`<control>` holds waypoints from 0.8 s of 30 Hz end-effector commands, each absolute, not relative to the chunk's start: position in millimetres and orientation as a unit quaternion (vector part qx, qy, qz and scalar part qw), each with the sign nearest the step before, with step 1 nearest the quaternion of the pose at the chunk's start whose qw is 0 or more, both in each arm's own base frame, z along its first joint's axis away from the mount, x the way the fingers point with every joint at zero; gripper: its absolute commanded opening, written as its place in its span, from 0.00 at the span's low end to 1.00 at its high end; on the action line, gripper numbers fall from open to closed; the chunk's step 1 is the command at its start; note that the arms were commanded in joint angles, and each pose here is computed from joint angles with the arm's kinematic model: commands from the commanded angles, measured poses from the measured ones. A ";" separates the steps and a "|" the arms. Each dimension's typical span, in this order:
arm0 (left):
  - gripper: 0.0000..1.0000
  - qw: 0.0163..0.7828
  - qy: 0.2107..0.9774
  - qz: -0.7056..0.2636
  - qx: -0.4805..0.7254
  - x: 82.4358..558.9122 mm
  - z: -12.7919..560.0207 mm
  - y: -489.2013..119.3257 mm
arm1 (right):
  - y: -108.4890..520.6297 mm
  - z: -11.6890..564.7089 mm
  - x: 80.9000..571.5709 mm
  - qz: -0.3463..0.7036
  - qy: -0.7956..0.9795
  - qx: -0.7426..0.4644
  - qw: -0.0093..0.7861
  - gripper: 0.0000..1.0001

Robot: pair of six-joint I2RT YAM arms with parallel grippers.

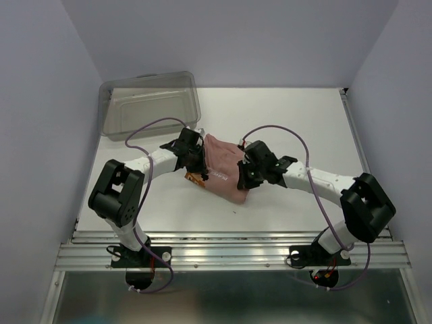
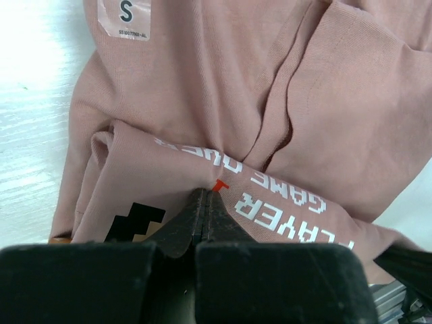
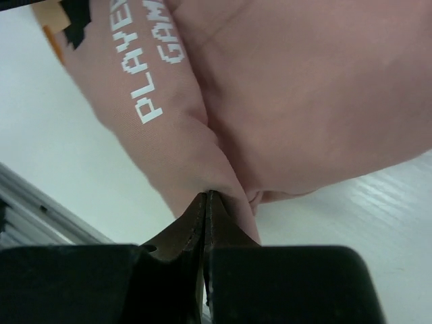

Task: Roll the t-shirts
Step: Roll the T-shirt to the center of the board.

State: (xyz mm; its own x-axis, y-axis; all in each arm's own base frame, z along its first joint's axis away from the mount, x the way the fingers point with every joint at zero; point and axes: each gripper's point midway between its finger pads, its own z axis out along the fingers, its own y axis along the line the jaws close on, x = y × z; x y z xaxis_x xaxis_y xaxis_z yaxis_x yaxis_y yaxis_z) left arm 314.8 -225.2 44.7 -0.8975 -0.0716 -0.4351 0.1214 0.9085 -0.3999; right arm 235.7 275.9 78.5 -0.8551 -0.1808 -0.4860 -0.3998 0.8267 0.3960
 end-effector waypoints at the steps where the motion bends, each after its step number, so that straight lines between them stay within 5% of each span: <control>1: 0.00 0.246 0.948 -0.205 0.005 327.9 50.4 -219.3 | 274.3 82.1 271.7 0.206 0.925 -0.152 0.280 0.01; 12: 0.00 0.244 0.952 -0.185 -0.006 323.5 44.4 -202.0 | 254.2 29.8 286.3 0.119 0.942 -0.153 0.272 0.01; 24: 0.00 0.277 0.943 -0.185 -0.013 329.7 77.4 -196.2 | 319.2 140.0 273.9 0.285 0.888 -0.168 0.320 0.01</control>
State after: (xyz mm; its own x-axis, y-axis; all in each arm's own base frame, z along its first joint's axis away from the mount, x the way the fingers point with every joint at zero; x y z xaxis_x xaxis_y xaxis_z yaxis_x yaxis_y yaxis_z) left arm 325.5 -204.4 49.5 -0.8812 -0.1157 -0.4583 0.0687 0.9279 -0.3664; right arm 268.0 285.8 96.0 -0.7803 -0.1745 -0.6006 -0.4248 0.8526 0.3042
